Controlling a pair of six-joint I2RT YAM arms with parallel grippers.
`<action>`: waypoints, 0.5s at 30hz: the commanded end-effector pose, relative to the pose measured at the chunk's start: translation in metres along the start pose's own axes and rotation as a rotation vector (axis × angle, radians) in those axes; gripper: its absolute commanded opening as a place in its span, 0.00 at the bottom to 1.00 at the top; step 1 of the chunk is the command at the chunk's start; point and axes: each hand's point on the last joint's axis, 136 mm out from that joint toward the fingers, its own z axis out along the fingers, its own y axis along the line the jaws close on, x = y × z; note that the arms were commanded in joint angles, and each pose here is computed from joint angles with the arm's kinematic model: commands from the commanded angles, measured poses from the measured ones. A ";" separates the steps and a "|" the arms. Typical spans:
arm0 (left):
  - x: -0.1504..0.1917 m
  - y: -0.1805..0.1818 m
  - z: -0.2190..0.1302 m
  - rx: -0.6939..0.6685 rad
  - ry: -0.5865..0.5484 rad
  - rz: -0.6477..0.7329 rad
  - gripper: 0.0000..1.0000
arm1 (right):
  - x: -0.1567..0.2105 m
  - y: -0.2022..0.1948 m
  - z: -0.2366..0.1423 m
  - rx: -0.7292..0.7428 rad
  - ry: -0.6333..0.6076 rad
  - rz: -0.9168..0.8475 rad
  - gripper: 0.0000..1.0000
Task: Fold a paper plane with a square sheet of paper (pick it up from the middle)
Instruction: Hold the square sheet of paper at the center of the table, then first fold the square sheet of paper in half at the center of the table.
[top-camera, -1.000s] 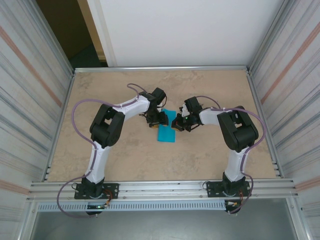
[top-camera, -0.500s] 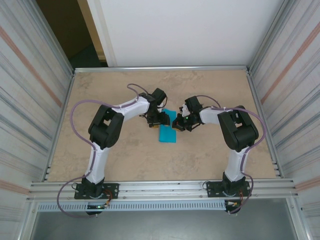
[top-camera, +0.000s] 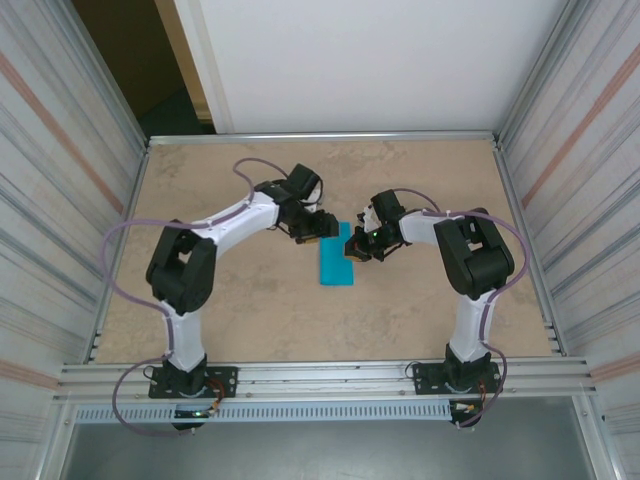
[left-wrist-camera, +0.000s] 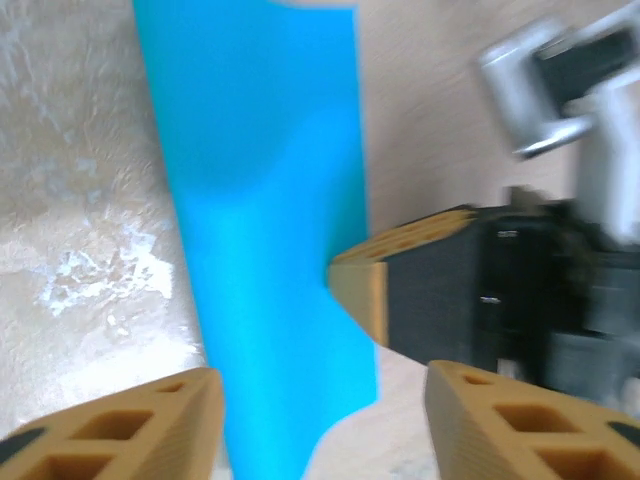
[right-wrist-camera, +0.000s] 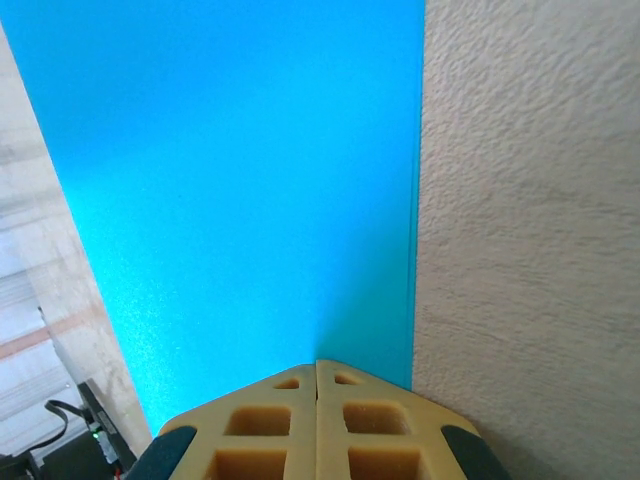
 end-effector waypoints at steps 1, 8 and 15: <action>0.002 -0.025 0.000 0.140 0.002 0.029 0.46 | 0.034 -0.068 0.020 0.216 0.105 0.098 0.00; 0.023 -0.026 0.041 0.160 0.097 -0.002 0.23 | 0.035 -0.074 0.022 0.226 0.116 0.107 0.00; 0.031 -0.007 0.063 0.116 0.145 -0.039 0.16 | 0.035 -0.073 0.023 0.226 0.122 0.096 0.00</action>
